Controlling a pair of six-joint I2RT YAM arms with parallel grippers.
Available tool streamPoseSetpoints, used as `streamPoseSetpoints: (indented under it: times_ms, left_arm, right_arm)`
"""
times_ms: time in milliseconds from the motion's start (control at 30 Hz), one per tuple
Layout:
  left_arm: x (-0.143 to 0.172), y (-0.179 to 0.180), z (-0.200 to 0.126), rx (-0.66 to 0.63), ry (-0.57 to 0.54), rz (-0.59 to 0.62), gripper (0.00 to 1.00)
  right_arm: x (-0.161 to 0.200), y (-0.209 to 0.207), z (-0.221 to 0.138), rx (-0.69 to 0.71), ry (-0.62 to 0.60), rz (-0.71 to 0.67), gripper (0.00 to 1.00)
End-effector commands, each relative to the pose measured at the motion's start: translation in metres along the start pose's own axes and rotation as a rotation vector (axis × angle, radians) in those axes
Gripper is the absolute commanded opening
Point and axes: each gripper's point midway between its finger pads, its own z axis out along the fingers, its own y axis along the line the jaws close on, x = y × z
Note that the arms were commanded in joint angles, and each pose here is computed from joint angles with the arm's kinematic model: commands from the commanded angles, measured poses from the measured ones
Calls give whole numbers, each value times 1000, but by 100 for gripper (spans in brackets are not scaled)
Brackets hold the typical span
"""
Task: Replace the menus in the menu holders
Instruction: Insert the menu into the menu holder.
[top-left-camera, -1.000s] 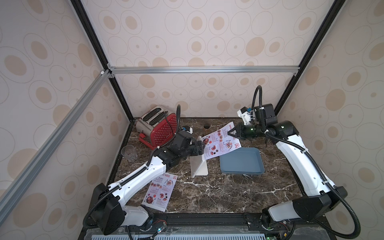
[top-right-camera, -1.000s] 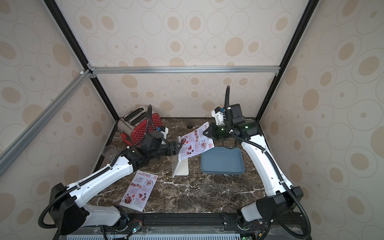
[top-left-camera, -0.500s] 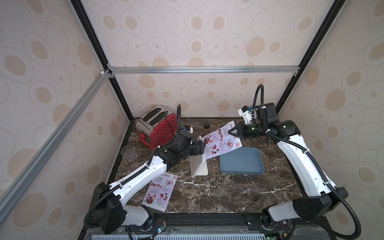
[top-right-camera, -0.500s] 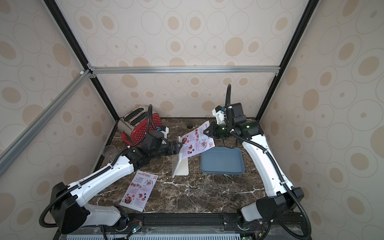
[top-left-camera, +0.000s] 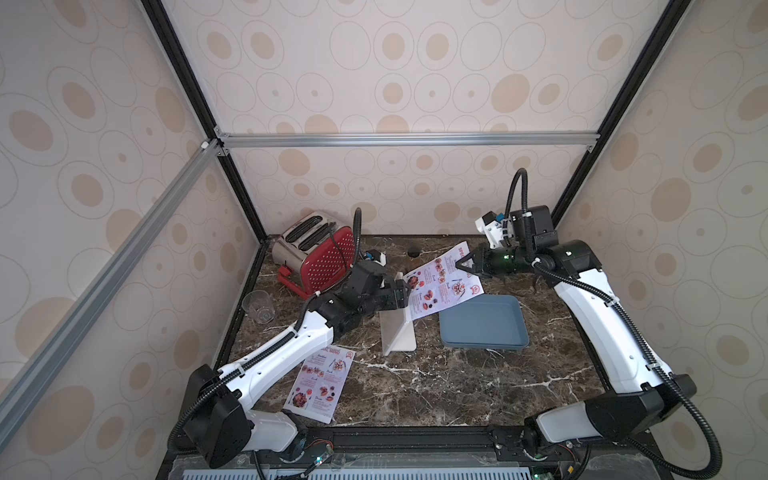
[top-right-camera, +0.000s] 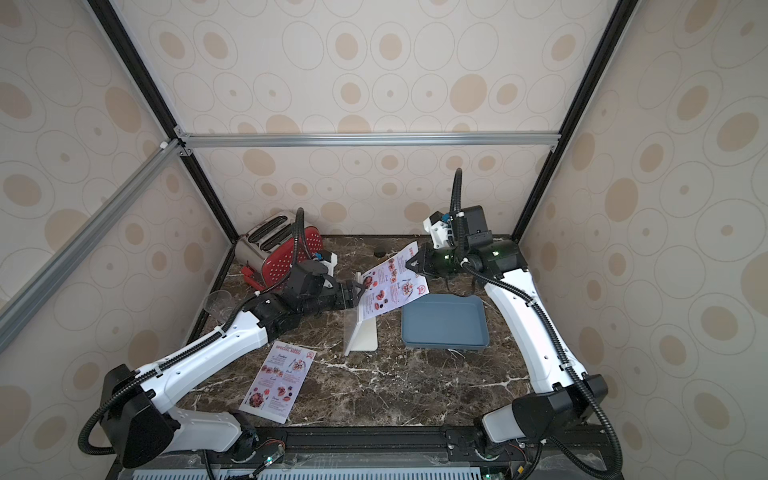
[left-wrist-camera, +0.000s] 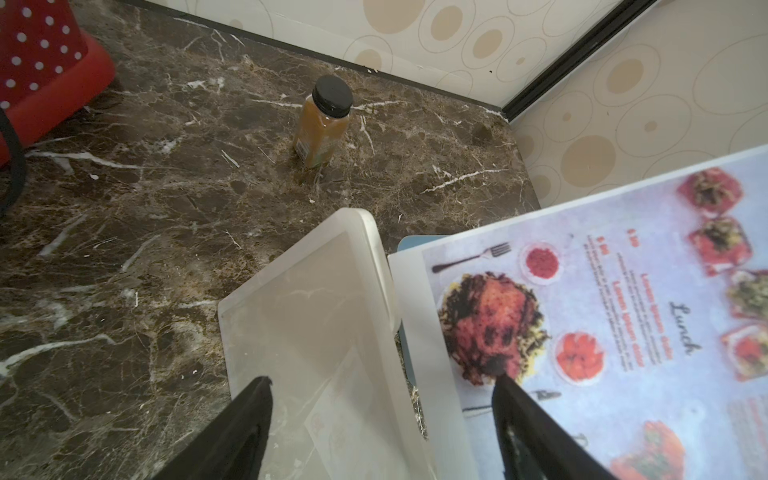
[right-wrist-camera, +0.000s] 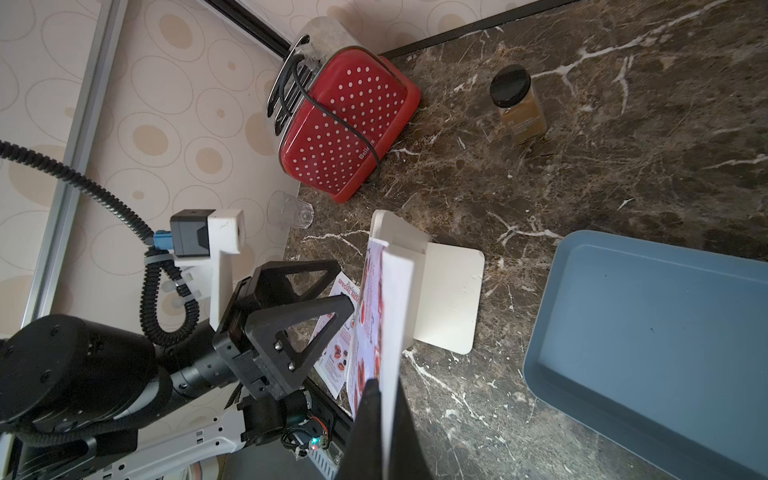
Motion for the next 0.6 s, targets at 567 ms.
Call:
streamPoseSetpoints:
  times_ms: [567]
  left_arm:
    - [-58,33,-64,-221,-269,-20,82]
  right_arm:
    - [-6,-6,12,6,23,30,0]
